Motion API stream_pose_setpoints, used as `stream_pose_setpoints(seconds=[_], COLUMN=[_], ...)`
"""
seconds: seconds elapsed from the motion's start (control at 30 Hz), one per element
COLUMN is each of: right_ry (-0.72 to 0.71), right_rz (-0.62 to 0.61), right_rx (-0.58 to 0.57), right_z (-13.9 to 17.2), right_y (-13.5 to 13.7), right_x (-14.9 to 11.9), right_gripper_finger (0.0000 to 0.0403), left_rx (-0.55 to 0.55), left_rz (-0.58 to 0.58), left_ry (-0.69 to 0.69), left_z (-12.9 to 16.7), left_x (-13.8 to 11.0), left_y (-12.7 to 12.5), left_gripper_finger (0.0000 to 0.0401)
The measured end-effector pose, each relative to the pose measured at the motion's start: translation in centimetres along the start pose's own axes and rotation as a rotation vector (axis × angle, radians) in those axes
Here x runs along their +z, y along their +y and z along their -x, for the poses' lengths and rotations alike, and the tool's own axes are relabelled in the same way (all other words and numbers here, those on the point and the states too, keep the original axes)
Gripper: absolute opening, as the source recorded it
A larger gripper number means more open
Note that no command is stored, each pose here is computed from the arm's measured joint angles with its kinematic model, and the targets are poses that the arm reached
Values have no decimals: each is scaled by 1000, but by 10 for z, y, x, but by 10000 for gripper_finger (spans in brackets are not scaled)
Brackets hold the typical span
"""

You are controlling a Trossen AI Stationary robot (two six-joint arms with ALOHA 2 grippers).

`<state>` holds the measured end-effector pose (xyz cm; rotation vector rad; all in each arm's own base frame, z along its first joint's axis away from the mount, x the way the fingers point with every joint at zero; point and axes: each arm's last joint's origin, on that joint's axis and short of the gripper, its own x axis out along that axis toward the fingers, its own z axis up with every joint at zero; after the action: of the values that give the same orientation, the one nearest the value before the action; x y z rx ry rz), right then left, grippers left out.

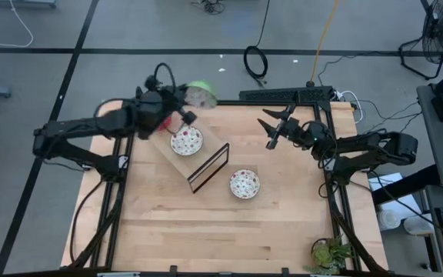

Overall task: Pick & Place Mini bowls
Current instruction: Stack the bottom white patterned bowl on the white patterned bowl on the shelf

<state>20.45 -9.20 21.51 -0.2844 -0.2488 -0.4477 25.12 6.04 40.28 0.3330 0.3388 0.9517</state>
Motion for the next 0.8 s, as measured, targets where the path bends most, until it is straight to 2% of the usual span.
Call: stream_pose_setpoints(seconds=[0.07, 0.2, 0.3, 0.37, 0.5, 0.7, 0.8], right_ry=[2, 3, 10, 12, 13, 12, 15], right_rz=[-5, -1, 1, 1, 2, -1, -1], right_rx=[-7, -7, -6, -5, -5, -6, -5], right_z=[0, 0, 0, 0, 0, 0, 0], right_y=[-2, -2, -2, -2, -2, -2, -2], right_x=[0, -1, -1, -2, -2, -1, -2], right_gripper_finger=[172, 168, 163, 159, 156, 155, 155], left_rx=[-72, -310, -496, -582, -632, -560, -578], left_rz=[33, 115, 153, 166, 171, 157, 158], left_ry=[83, 275, 374, 420, 526, 676, 700], left_z=[6, 11, 12, 12, 15, 7, -1], left_x=[0, -8, -16, -20, -29, -43, -45], left_y=[11, 28, 30, 29, 32, 31, 27], left_gripper_finger=[10, 10, 10, 10, 10, 10, 10])
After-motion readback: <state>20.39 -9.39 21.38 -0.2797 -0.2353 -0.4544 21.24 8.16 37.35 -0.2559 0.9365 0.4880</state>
